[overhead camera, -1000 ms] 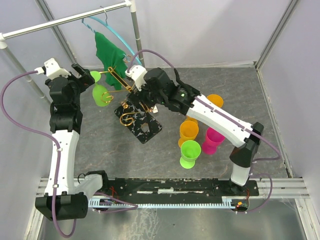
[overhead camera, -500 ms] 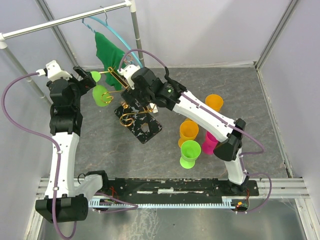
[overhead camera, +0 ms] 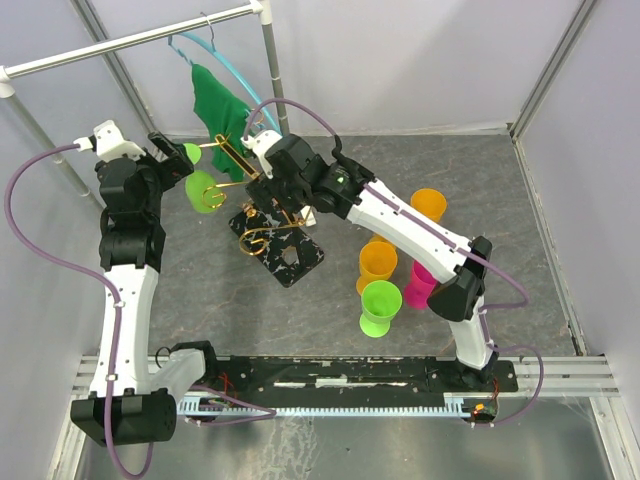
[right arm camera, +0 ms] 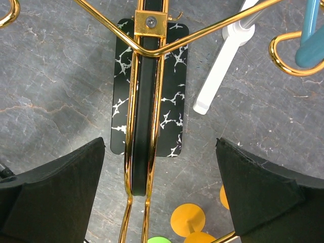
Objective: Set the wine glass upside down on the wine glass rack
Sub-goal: Move the wine rack to the center of the board.
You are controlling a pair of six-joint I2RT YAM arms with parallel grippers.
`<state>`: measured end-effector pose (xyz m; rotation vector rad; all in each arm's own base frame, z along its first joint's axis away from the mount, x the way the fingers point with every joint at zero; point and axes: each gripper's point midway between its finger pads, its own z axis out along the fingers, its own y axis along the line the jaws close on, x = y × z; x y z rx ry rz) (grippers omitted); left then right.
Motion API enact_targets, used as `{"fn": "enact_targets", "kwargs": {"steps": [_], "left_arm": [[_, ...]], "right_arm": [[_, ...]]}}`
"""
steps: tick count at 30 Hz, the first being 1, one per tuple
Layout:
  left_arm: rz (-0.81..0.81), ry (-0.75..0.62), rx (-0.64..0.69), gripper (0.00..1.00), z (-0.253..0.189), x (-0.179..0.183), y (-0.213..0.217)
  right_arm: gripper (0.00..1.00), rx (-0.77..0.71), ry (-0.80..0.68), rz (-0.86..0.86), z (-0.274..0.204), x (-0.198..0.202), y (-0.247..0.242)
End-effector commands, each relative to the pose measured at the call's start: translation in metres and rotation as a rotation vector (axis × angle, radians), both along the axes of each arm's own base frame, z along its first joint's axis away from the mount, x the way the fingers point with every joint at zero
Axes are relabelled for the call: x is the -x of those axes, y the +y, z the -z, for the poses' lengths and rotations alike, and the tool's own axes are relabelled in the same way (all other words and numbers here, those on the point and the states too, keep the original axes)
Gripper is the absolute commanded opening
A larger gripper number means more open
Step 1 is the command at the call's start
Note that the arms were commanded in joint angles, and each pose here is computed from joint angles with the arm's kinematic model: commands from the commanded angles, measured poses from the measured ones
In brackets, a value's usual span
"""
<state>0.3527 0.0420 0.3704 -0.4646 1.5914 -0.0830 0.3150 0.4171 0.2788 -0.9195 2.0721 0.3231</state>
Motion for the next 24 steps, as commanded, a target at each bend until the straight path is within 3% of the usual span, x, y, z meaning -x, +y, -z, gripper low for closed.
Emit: {"fn": "enact_targets", "kwargs": {"steps": [1, 14, 24], "left_arm": [[0.016, -0.057, 0.026, 0.99, -0.016, 0.004, -0.004], [0.019, -0.063, 0.028, 0.99, -0.019, 0.006, -0.004], [0.019, -0.062, 0.032, 0.99, -0.018, 0.005, -0.005]], "right_arm": [[0.98, 0.109, 0.139, -0.048, 0.036, 0.031, -0.012], [0.98, 0.201, 0.207, -0.003, 0.048, 0.059, -0.062], [0.97, 0.195, 0.208, 0.001, 0.041, 0.062, -0.065]]}}
